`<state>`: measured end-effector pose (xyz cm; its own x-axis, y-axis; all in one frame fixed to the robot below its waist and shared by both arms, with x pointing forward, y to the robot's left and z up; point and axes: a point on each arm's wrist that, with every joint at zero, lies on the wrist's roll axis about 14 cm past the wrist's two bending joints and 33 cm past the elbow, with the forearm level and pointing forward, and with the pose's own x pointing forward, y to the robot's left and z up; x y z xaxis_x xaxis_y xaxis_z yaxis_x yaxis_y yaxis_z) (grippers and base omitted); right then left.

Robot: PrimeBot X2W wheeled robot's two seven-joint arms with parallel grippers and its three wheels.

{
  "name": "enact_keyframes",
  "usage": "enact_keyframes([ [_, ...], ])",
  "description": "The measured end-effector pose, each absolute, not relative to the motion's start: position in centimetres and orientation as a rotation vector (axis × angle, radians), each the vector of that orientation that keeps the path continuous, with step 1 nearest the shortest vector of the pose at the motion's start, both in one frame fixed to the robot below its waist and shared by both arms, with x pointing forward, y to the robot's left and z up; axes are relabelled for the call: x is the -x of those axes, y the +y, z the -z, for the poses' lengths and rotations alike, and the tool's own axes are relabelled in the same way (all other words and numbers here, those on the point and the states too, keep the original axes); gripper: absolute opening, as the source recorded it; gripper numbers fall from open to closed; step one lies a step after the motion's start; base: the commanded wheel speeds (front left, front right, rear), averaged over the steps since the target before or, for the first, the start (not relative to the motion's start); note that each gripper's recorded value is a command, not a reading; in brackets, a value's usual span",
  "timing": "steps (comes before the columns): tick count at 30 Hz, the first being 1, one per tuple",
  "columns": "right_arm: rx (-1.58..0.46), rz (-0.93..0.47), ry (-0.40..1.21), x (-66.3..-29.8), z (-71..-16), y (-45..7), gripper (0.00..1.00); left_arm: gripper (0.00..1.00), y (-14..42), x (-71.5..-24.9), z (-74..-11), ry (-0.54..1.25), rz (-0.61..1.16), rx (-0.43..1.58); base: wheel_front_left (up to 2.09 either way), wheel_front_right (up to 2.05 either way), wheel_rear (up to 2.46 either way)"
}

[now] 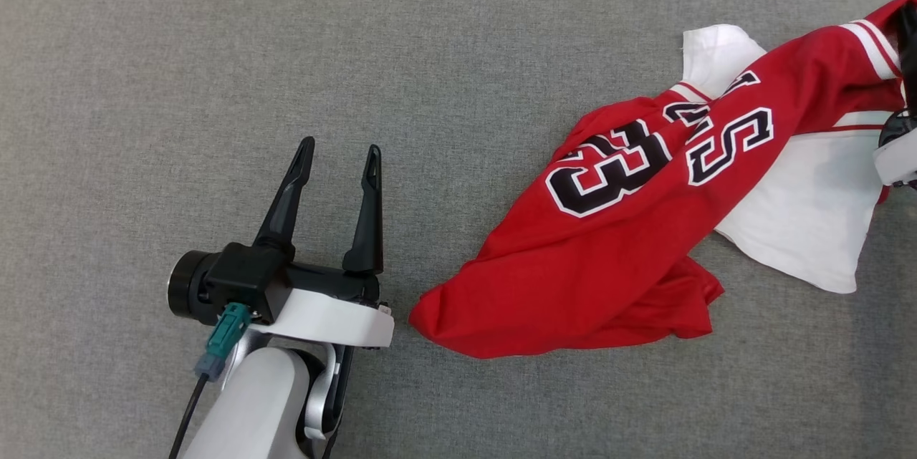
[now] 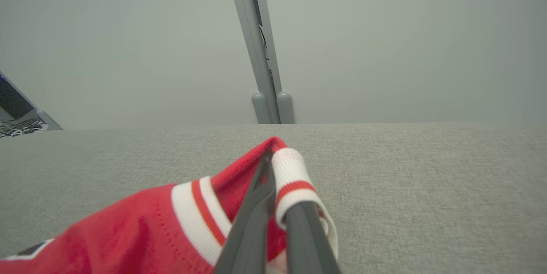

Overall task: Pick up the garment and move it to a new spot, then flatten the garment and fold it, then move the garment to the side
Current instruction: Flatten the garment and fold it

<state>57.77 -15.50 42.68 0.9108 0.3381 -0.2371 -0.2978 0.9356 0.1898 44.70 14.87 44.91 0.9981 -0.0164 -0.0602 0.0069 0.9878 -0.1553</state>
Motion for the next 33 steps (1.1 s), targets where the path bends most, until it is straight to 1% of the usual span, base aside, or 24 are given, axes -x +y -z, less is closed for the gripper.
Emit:
enact_keyframes([
  [1,-0.152,-0.333,0.282,-57.9,-42.1,-15.3,0.36,1.0,15.0,-44.8,-44.8,0.063,0.01,0.151,0.0,0.0,0.0],
  [2,-0.153,-0.337,0.287,-58.0,-41.8,-15.1,0.84,1.0,15.0,-44.8,-44.8,0.063,0.01,0.149,0.0,0.0,0.0],
  [3,-0.153,-0.34,0.29,-58.0,-41.5,-15.0,1.0,1.0,15.0,-44.8,-44.8,0.062,0.012,0.147,0.0,0.0,0.0],
  [8,-0.128,-0.338,0.244,-57.0,-41.9,-15.7,1.0,1.0,14.8,-45.1,-46.0,0.025,0.016,0.14,0.0,0.0,0.0],
  [13,-0.109,-0.315,0.224,-54.0,-41.8,-17.2,1.0,1.0,14.9,-44.7,-46.9,0.004,0.015,0.135,0.0,0.0,0.0],
  [18,-0.095,-0.282,0.168,-51.6,-43.6,-18.9,1.0,1.0,15.0,-44.0,-47.6,-0.012,0.022,0.125,0.0,0.0,0.0],
  [22,-0.073,-0.267,0.086,-49.9,-46.2,-19.4,1.0,1.0,15.3,-43.3,-48.1,-0.022,0.018,0.12,0.0,0.0,0.0],
  [27,-0.051,-0.256,0.003,-46.7,-48.7,-19.1,1.0,1.0,15.4,-41.8,-48.5,-0.023,0.021,0.115,0.0,0.0,0.0],
  [33,-0.069,-0.235,0.017,-42.1,-49.6,-17.9,1.0,1.0,15.4,-39.5,-48.6,-0.013,0.028,0.111,0.0,0.0,0.0],
])
